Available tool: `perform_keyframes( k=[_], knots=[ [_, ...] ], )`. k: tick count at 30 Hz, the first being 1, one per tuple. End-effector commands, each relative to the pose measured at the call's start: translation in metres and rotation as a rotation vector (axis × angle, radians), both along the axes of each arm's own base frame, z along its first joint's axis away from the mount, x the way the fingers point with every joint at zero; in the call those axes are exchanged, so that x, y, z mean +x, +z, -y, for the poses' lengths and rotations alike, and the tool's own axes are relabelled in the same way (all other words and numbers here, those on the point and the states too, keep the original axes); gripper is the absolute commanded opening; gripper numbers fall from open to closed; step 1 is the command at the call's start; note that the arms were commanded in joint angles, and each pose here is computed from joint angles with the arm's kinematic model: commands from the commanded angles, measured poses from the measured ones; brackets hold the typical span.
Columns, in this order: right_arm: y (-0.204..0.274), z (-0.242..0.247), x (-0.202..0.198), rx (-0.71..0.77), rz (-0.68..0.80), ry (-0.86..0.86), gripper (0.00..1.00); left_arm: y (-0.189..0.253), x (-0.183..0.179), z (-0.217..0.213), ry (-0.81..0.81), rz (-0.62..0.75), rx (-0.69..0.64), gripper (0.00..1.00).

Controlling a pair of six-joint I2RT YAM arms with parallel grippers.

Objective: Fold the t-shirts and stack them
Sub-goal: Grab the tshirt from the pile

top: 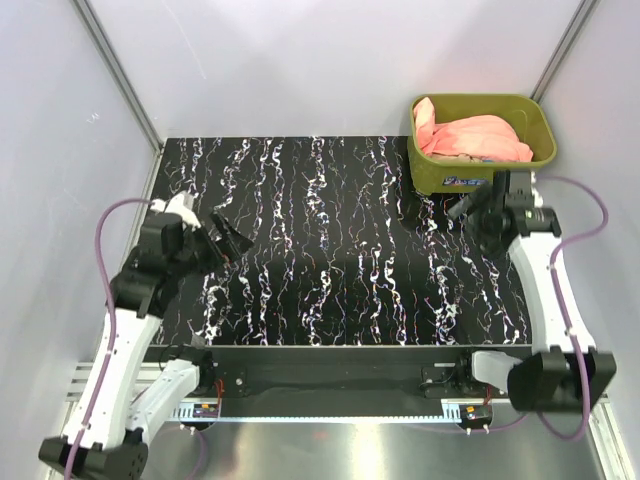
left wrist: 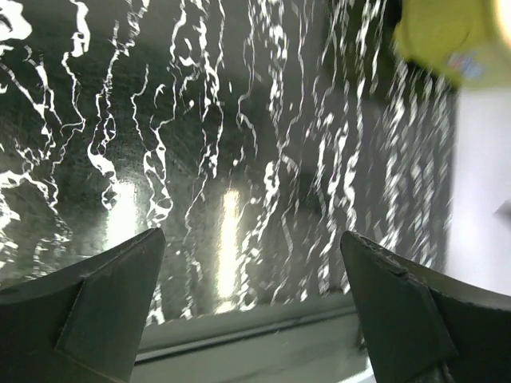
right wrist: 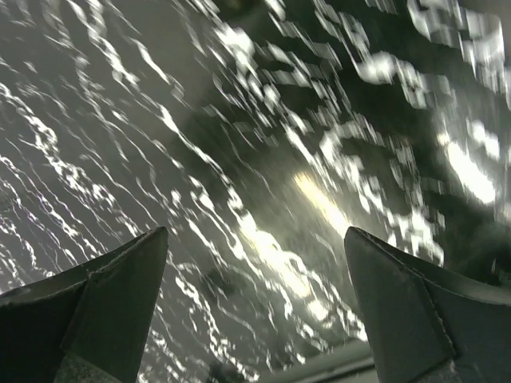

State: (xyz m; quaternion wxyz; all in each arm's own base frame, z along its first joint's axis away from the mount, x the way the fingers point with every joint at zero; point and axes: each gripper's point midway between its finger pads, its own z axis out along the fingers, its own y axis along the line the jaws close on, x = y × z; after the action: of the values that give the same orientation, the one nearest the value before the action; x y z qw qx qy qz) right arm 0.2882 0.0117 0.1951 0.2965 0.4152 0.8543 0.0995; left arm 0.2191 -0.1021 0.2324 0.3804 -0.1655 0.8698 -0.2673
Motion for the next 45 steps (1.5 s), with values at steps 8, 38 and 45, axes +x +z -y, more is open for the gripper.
perform_keyframes(
  k=[8,38,45],
  knots=[
    [0.101,0.022,0.161,-0.253,0.351,0.175,0.95,0.007,-0.003,0.027,-0.337,0.025,0.094,0.99],
    [0.013,0.002,0.423,-0.105,0.639,0.197,0.62,-0.003,0.001,0.033,-0.444,0.003,0.152,0.96],
    [0.042,-0.017,0.439,0.007,0.775,0.221,0.63,0.000,-0.002,0.034,-0.441,0.006,0.138,0.96]
  ],
)
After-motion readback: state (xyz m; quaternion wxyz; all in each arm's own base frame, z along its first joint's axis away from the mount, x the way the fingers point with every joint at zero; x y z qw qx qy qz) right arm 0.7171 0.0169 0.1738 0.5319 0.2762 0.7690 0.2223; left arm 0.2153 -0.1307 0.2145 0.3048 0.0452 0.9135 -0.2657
